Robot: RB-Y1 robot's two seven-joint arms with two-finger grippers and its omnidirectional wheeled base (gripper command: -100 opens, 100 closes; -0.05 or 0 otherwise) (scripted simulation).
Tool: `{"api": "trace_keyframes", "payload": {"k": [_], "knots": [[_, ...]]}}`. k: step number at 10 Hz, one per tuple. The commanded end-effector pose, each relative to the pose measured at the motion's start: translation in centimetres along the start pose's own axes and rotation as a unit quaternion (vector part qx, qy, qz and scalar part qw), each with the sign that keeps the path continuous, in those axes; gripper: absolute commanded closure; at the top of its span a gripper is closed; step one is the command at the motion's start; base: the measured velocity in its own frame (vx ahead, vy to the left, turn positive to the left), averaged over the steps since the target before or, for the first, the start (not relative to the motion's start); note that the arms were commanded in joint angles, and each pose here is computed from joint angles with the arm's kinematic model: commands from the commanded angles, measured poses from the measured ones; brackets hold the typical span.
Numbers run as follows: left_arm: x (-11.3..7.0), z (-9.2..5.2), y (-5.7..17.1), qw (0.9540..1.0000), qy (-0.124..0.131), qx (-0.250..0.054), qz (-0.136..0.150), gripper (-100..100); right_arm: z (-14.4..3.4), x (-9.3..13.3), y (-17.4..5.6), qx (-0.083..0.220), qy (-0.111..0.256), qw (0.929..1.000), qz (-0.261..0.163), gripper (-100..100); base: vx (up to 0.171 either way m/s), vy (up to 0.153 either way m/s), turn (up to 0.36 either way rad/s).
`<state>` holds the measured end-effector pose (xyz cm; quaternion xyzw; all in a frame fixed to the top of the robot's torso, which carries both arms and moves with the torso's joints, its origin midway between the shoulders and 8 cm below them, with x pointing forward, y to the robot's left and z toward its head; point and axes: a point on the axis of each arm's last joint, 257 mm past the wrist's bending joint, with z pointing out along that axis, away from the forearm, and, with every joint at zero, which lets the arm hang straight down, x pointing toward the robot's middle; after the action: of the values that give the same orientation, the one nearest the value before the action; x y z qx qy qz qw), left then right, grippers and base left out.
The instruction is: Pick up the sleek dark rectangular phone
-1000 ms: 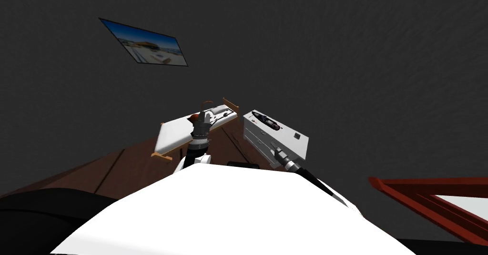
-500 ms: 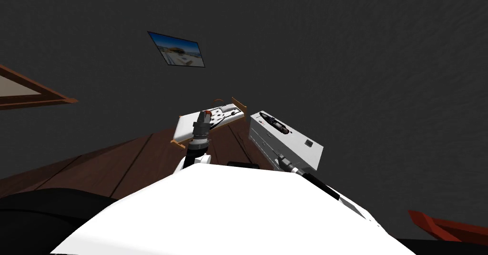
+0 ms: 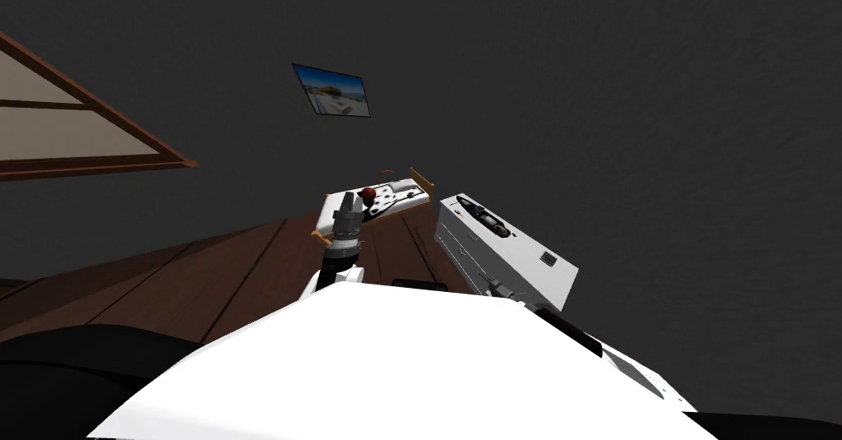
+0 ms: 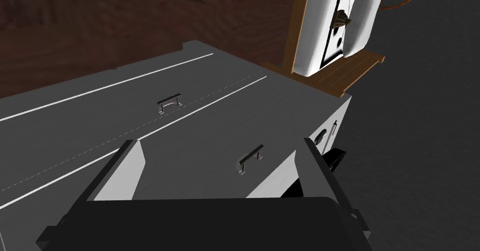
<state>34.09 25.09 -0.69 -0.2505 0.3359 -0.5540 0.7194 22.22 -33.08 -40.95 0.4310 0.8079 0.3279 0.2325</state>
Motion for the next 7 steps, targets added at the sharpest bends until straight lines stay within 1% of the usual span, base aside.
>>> {"api": "trace_keyframes", "payload": {"k": [1,2,3,4,5,6,7], "knots": [[0.0,0.0,0.0,1.0,0.0,0.0,0.0,0,-1.3,-0.7,-2.1,0.028,0.0,0.9996,-0.001,-100,-0.015,-0.022,0.15],[0.0,0.0,0.0,1.0,0.0,0.0,0.0,0,-1.4,-0.9,-2.1,0.03,0.0,0.9995,-0.004,-100,-0.005,-0.011,-0.077],[0.0,0.0,0.0,1.0,0.0,0.0,0.0,0,-2.7,-1.5,-5.4,0.074,0.0,0.9973,0.002,-100,-0.005,-0.011,0.3],[0.0,0.0,0.0,1.0,0.0,0.0,0.0,0,-2.9,-1.8,-5.4,0.076,-0.001,0.9971,0.0,-100,-0.005,-0.026,0.204],[0.0,0.0,0.0,1.0,0.0,0.0,0.0,0,-4.6,-2.9,-8.5,0.12,-0.003,0.9927,0.001,-100,-0.004,-0.035,0.349],[0.0,0.0,0.0,1.0,0.0,0.0,0.0,0,-4.6,-2.9,-8.5,0.12,-0.004,0.9927,0.005,-100,-0.002,-0.042,0.158],[0.0,0.0,0.0,1.0,0.0,0.0,0.0,0,-6.5,-4.0,-11.3,0.162,-0.008,0.9868,0.006,-100,0.006,-0.051,0.264]]}}
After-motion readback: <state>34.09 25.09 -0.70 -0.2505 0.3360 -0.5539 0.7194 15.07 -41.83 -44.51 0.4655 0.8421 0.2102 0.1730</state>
